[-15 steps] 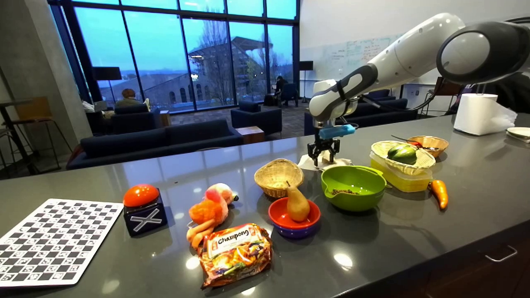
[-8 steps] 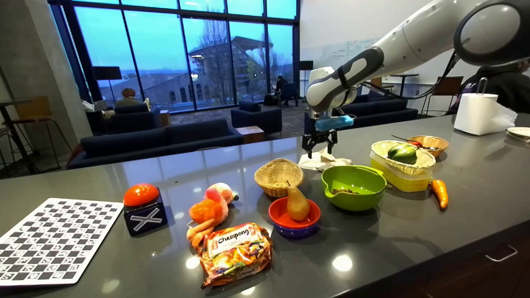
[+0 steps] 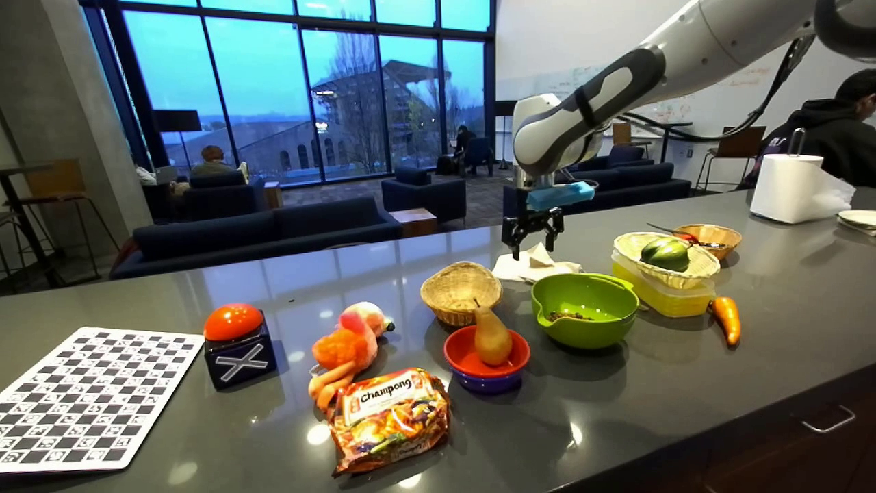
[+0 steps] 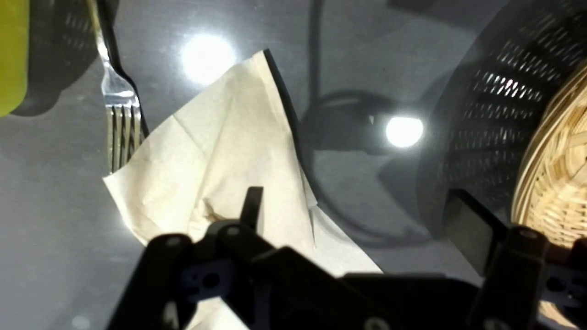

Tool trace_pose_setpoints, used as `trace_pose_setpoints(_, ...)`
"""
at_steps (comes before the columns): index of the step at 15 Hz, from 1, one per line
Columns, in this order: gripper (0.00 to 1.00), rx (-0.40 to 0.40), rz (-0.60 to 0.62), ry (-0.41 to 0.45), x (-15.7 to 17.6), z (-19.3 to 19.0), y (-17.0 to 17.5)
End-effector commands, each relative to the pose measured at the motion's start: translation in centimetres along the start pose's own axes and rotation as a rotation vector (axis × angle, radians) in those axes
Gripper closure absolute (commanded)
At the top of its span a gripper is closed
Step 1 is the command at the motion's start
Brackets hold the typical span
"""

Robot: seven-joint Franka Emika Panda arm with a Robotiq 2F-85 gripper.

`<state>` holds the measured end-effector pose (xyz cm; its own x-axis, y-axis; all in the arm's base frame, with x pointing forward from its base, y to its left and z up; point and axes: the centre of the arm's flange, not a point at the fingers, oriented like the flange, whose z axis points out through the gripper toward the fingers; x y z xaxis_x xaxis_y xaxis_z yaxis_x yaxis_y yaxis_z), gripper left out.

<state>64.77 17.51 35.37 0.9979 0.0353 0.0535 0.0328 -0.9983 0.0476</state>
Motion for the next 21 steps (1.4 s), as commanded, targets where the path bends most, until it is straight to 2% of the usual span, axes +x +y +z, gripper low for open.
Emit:
trace_pose_setpoints(1, 0.0, -0.017, -0.018, 0.001, -5.3, -2.7, 0.3)
trace_pose_setpoints(8, 0.0, -0.02, 0.01, -0.015, -11.2, -6.3, 0.7)
trace_pose_setpoints(15, 0.0, -0.012, 0.048, -0.011, -16.2, -7.1, 0.7)
trace_pose_setpoints(21, 0.0, 0.003, 0.058, 0.022, -18.7, -7.2, 0.2)
